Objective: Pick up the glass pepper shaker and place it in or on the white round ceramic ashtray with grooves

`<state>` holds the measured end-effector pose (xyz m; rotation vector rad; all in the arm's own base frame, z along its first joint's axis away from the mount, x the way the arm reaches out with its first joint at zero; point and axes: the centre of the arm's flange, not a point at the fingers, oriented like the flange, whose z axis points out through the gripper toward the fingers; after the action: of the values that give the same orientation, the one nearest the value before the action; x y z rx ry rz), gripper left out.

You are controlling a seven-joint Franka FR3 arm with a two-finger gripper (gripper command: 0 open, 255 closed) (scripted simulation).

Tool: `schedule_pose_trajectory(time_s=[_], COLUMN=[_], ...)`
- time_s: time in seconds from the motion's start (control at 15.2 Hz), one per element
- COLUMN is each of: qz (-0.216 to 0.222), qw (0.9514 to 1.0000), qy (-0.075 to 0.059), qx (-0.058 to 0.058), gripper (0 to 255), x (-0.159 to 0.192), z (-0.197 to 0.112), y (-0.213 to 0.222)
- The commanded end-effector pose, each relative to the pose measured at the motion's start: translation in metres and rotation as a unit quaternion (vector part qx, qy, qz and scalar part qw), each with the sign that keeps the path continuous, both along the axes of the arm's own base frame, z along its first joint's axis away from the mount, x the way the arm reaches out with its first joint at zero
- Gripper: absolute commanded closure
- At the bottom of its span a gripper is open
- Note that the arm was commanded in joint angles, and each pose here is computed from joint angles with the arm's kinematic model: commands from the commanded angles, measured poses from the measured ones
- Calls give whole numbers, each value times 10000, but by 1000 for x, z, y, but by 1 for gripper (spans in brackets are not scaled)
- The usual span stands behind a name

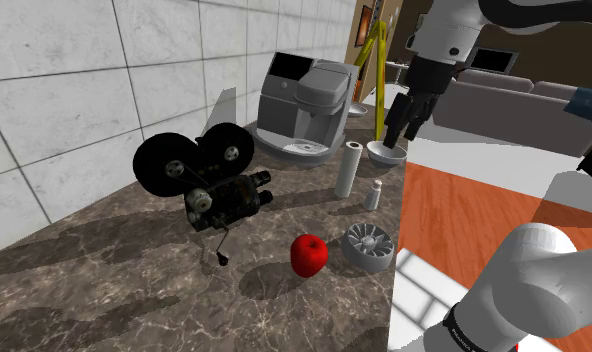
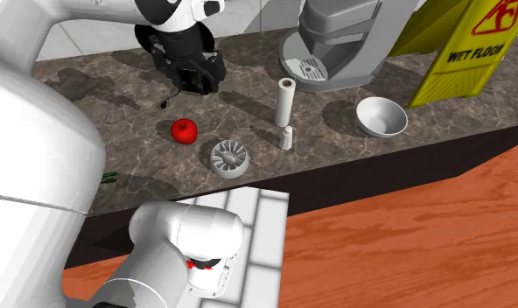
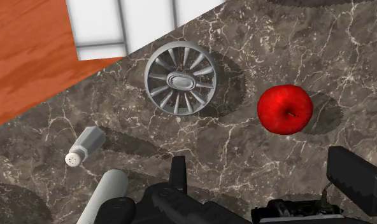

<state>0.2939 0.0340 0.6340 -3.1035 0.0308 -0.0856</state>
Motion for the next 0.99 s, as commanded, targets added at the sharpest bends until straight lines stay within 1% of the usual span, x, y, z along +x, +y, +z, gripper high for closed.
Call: schedule_pose_trajectory(time_s=[0.0, 0.92], qz=[0, -8], qw=[10000, 9992], qy=[0, -248], qx=[0, -324], gripper=[0, 0], x=[0, 47], z=[0, -128], y=[0, -112])
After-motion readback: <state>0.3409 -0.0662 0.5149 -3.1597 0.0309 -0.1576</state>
